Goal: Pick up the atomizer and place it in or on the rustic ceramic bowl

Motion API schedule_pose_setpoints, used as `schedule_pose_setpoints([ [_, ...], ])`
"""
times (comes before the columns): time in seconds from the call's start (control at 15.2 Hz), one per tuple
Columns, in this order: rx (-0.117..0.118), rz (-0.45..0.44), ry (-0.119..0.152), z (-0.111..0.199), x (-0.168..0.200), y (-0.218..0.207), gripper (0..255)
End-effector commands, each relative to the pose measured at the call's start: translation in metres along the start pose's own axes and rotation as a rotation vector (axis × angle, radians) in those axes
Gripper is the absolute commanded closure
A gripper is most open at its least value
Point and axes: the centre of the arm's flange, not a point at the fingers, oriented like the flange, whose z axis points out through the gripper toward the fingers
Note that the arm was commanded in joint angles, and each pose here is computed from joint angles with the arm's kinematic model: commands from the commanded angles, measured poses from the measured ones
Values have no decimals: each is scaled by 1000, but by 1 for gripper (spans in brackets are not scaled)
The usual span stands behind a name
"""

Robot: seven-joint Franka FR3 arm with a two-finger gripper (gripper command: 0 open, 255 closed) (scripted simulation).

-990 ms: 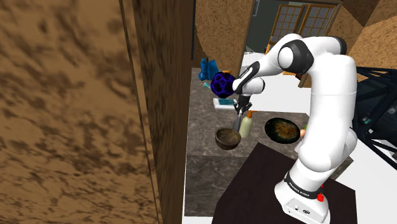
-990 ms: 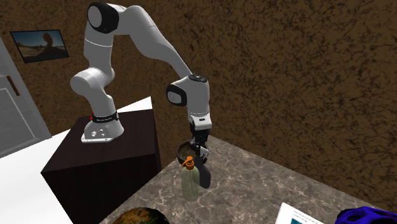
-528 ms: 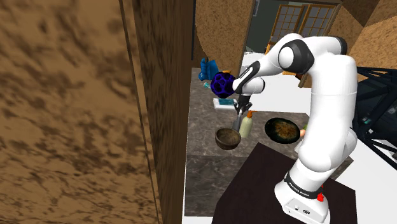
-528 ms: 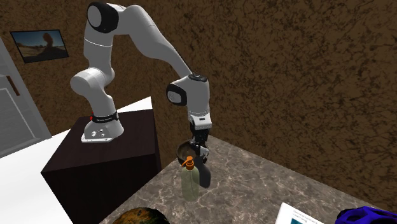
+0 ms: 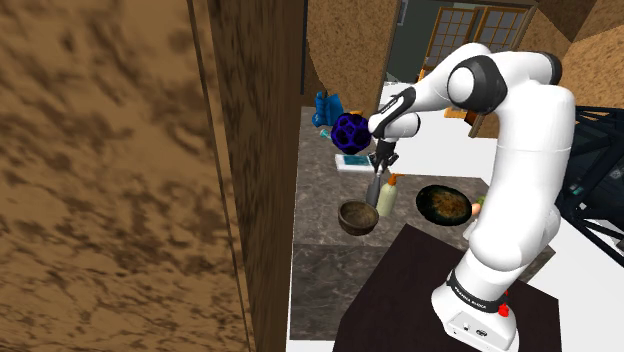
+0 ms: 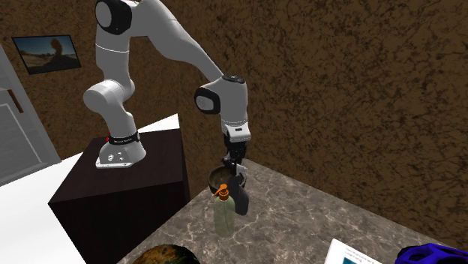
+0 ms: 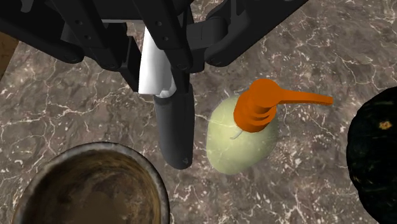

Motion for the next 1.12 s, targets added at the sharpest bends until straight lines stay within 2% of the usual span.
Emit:
schedule_pose_setpoints([
  [0.0,0,0,0,-11,0,0,255],
  [1.06,0,0,0,-96,3,1,255],
])
